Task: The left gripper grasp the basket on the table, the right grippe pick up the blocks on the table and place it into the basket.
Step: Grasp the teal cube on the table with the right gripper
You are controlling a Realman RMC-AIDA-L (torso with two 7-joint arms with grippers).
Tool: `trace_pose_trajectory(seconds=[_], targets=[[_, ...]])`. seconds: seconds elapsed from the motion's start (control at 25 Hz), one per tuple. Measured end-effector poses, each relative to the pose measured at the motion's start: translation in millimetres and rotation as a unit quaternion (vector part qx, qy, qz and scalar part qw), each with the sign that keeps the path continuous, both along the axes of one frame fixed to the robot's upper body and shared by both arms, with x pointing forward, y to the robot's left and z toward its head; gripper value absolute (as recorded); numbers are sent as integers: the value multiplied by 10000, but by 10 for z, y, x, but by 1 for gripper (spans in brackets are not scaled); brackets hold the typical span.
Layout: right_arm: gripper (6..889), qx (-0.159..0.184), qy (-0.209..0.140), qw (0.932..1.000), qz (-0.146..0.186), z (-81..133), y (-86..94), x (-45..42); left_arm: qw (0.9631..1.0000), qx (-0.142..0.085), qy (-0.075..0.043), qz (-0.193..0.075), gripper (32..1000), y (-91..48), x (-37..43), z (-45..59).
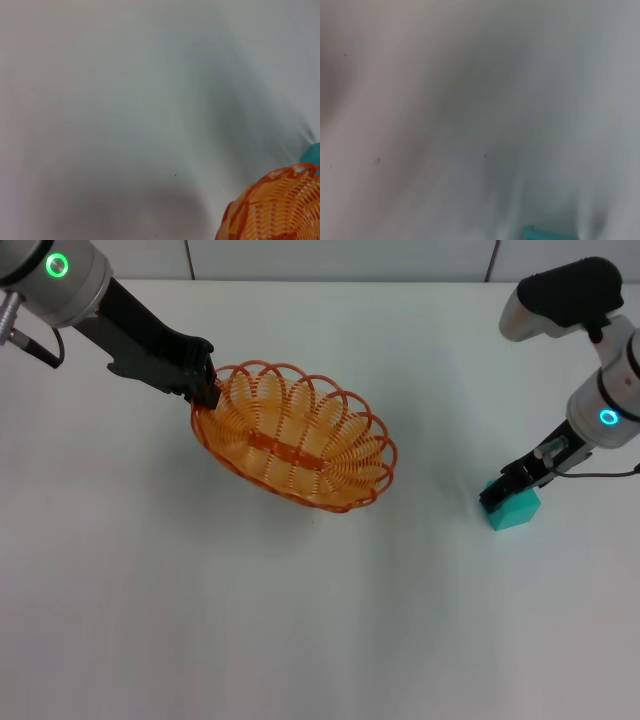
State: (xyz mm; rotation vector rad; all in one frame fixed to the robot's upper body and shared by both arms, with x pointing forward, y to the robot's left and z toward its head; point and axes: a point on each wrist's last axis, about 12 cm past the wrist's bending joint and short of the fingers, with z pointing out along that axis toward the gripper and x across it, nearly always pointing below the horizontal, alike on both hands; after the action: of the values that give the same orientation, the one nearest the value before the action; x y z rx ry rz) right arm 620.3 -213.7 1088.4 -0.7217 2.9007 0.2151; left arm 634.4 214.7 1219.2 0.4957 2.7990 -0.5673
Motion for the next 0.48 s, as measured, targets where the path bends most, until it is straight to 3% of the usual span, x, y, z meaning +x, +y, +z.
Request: trace_pose_trajectory(seconds=[0.48], targets=[[739,-53,-11,10000,-31,-76,-29,-15,10000,6,-14,-13,94,9,-2,-9]])
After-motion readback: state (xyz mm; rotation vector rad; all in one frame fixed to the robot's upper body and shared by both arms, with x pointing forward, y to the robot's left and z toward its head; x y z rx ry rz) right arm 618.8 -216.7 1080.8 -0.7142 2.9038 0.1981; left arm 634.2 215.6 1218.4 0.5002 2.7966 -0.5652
